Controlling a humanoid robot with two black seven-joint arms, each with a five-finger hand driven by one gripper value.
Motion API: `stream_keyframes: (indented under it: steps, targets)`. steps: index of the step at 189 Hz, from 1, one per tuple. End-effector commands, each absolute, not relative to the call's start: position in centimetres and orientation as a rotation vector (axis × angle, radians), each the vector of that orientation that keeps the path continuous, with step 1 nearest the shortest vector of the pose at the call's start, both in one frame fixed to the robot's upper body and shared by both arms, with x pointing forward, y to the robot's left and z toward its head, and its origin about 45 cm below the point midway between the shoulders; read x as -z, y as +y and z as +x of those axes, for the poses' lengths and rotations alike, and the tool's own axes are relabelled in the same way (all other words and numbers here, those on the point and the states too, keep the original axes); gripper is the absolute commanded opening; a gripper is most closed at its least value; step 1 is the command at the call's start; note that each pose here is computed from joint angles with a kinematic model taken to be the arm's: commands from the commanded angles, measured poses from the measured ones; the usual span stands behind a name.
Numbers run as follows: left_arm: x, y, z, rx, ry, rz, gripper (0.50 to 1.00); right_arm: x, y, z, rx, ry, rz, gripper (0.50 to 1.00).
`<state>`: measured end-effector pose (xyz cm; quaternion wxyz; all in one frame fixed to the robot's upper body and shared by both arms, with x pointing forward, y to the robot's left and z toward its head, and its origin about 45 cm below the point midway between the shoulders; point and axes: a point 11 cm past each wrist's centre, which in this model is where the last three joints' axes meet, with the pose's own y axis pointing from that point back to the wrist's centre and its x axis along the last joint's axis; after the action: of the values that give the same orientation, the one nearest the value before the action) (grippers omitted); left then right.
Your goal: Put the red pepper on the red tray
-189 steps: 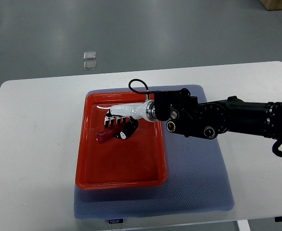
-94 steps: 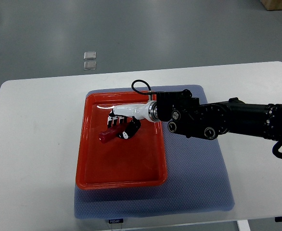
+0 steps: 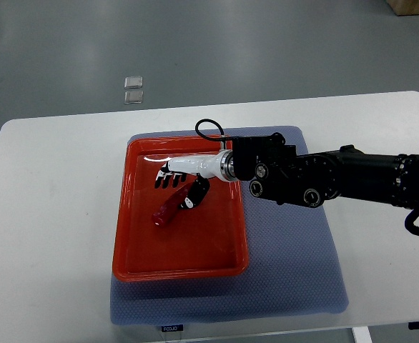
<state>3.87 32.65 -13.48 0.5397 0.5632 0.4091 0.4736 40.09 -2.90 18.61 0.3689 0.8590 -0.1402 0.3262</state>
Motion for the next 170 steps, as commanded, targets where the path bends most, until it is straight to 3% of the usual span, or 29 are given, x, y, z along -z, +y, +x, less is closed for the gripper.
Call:
stream_keyframes:
  steps: [1,34,74,105,141,170]
  targets:
    - [13.5,32.7,3.9,-1.128,0.973,1.339,1.000,-19.1,-2.7,40.3,-0.833,-0.374,2.218,0.774]
    - [13.5,32.6,3.9,-1.127,0.973,1.338,1.000,-19.7,-3.4,41.0,-0.790,-0.438,2.242,0.780]
    - [13.5,32.6,3.9,-1.125,0.973,1.339,1.000,-24.5,-5.5,44.2,-0.632,-0.768,2.429,0.780]
    - [13.5,32.6,3.9,-1.127,0.973,1.338,1.000,-27.1,-9.4,46.6,-0.181,-1.231,2.662,0.793]
    - [13.5,32.6,3.9,-1.128,0.974,1.337,1.000,-27.5,-15.1,48.0,0.476,-1.746,2.793,0.903]
    - [13.5,32.6,3.9,-1.128,0.974,1.337,1.000,-24.1,-18.4,47.2,0.951,-1.978,2.733,0.913]
